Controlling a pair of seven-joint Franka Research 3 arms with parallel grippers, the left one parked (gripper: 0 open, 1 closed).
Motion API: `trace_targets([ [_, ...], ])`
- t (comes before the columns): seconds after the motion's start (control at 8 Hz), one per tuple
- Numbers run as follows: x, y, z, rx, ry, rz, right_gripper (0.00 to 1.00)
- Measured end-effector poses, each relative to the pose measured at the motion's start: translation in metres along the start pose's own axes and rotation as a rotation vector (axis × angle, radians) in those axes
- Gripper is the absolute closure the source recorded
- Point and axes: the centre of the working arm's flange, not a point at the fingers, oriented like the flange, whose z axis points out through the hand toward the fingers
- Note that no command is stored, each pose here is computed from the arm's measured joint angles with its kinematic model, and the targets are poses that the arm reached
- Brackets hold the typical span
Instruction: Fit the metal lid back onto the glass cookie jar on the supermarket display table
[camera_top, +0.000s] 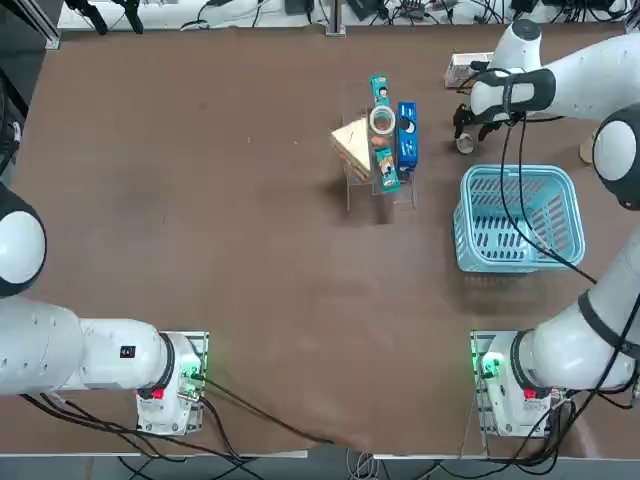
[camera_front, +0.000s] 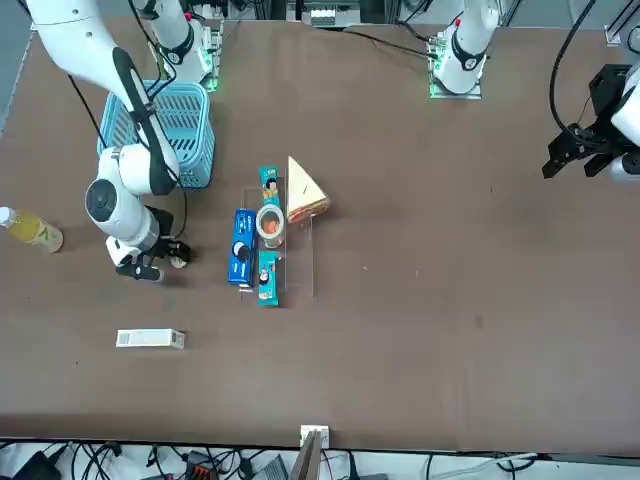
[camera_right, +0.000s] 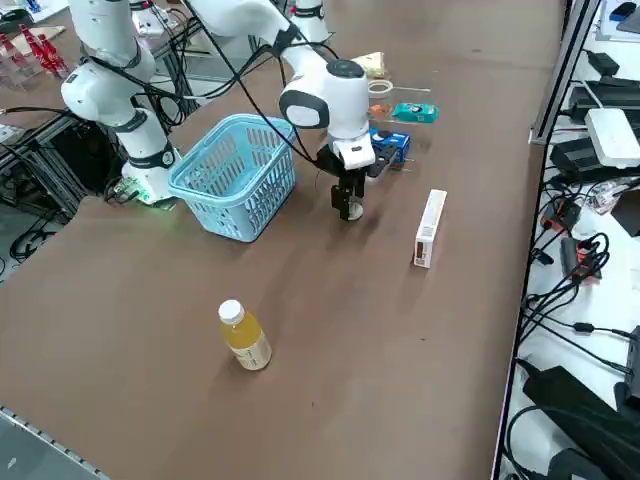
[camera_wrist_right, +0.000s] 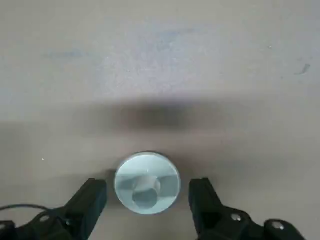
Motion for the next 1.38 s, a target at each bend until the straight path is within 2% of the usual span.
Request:
trace_targets([
  [0.38,-0.0021,-0.0014,0.0048,-0.001,-0.009,-0.003,0.0],
  [0.75,-0.0026,-0.0015,0.0063,-0.001,-0.012,-0.003,0.11],
  [0.88,-0.0027,-0.0017,0.0063,-0.001,-0.012,-0.003,0.3],
  [1.0,-0.0028,-0.0021,0.0063,-0.001,-0.013,-0.004,0.56],
  [1.12,-0.0024,-0.0027,0.0042,0.0,-0.01,-0.005,0.72],
  [1.38,-0.0023,-0.0047,0.003,0.001,-0.008,-0.008,0.73],
])
